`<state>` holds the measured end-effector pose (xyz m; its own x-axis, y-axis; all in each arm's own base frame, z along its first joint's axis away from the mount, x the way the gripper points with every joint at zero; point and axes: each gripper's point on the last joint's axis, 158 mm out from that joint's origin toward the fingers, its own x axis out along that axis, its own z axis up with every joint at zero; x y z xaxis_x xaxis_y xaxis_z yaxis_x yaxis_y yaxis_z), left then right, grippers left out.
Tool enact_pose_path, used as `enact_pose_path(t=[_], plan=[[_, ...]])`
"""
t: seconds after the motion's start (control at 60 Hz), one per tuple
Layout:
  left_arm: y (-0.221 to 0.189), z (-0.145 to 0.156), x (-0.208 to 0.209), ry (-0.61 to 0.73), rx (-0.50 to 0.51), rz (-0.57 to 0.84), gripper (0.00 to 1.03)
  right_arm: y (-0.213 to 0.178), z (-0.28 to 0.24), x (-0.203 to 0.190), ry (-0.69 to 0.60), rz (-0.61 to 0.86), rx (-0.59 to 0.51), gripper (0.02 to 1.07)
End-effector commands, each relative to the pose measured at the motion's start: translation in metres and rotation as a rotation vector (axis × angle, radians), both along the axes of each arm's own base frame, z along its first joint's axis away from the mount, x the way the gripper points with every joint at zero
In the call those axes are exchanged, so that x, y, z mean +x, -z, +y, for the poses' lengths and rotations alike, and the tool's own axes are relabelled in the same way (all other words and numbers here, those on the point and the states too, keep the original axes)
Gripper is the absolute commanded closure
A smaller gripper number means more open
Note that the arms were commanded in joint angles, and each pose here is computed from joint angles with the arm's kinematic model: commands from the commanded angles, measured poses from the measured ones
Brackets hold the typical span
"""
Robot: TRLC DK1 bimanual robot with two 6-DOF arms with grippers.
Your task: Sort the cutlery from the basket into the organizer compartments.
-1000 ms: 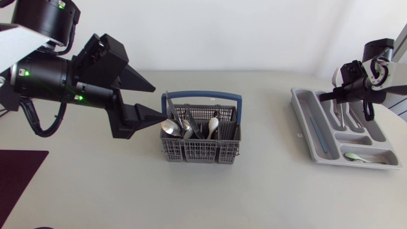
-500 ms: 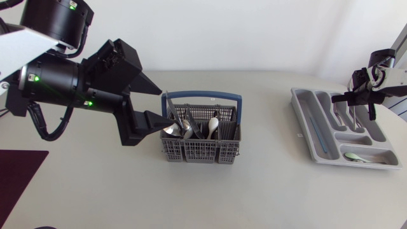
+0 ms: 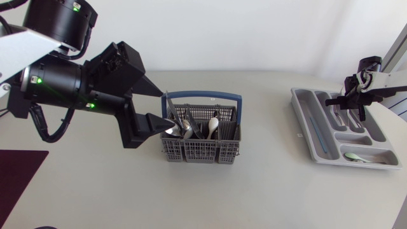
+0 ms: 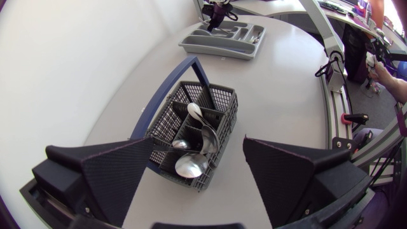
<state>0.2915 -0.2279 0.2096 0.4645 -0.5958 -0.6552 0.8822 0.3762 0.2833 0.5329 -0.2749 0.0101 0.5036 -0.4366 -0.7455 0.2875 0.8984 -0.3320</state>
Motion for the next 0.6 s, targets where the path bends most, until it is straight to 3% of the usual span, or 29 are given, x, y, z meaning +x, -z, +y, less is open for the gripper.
enact_pose_path(t=[0.0,0.067,0.183,0.35,0.517,0.583], plan=[[-0.003,0.003,-0.004,-0.009,-0.002,-0.001,0.06,0.016,0.002,0.001,0.022,0.023,0.019,0.93],[-0.004,0.005,-0.005,-0.012,-0.001,-0.002,0.06,0.017,0.002,0.001,0.026,0.029,0.022,0.84],[-0.006,0.010,-0.007,-0.018,0.000,-0.012,0.06,0.017,0.002,0.002,0.025,0.030,0.024,0.81],[-0.012,0.019,-0.012,-0.010,0.011,-0.044,0.06,0.004,0.007,-0.005,0.019,0.023,0.027,0.57],[-0.010,0.028,-0.015,0.001,0.037,-0.075,0.06,-0.023,0.022,-0.016,-0.011,-0.020,0.029,0.54],[-0.005,0.034,-0.017,0.018,0.068,-0.097,0.06,-0.038,0.035,-0.025,-0.039,-0.039,0.025,0.47]])
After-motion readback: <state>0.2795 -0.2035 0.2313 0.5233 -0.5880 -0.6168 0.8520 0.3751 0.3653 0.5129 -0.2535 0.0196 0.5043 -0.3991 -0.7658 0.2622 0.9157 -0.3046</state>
